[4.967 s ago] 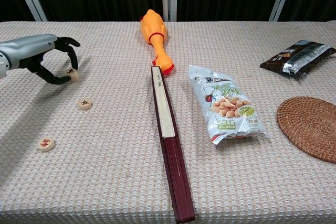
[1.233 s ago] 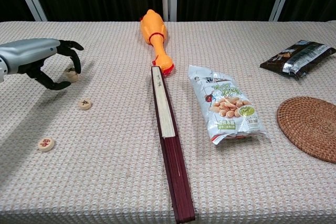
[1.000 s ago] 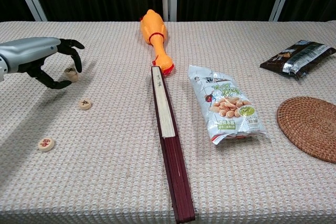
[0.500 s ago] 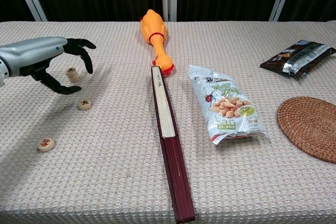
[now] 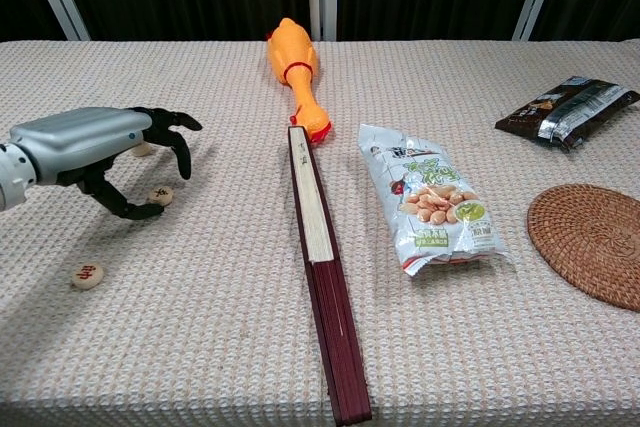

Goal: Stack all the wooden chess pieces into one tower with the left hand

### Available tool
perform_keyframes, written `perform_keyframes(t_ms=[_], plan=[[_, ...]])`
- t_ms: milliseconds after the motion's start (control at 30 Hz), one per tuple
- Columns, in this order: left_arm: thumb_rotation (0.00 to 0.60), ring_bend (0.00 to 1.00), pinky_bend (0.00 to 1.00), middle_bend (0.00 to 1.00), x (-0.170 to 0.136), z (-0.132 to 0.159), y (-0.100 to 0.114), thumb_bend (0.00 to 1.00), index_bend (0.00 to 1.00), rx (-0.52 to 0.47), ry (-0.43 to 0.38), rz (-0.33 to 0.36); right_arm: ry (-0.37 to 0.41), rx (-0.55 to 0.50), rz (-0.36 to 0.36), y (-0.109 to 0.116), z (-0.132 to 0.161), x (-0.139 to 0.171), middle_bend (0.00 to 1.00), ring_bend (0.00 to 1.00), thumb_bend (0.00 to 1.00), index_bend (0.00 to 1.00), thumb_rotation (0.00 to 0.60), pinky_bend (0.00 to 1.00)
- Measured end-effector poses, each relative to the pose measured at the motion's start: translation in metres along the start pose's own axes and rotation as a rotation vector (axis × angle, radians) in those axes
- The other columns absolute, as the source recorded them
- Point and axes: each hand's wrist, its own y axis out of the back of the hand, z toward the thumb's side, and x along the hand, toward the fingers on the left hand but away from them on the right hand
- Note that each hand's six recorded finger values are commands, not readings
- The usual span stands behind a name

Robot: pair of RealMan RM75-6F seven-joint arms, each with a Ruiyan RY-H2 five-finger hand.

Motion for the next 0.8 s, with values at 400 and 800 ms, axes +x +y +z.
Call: perform_keyframes(t_ms=[400,800], plan=[[0.600,0.00,0.00,0.03,-0.0006,-0.0057,-0.0021,0.27,0.42,-0.007,0.019,-0.008,0.000,0.001,-0.002,-0.0001,0.0006,0.0005,0.00,0.00,0.25,0.00,0.600,0.00],[0.600,0.00,0.00,0.04,-0.0006,-0.0071,-0.0009,0.29,0.48,-0.013,0.024,0.000,-0.001,0.002,-0.002,-0.0002,0.0004,0.0000,0.00,0.00,0.25,0.00,0.600,0.00]])
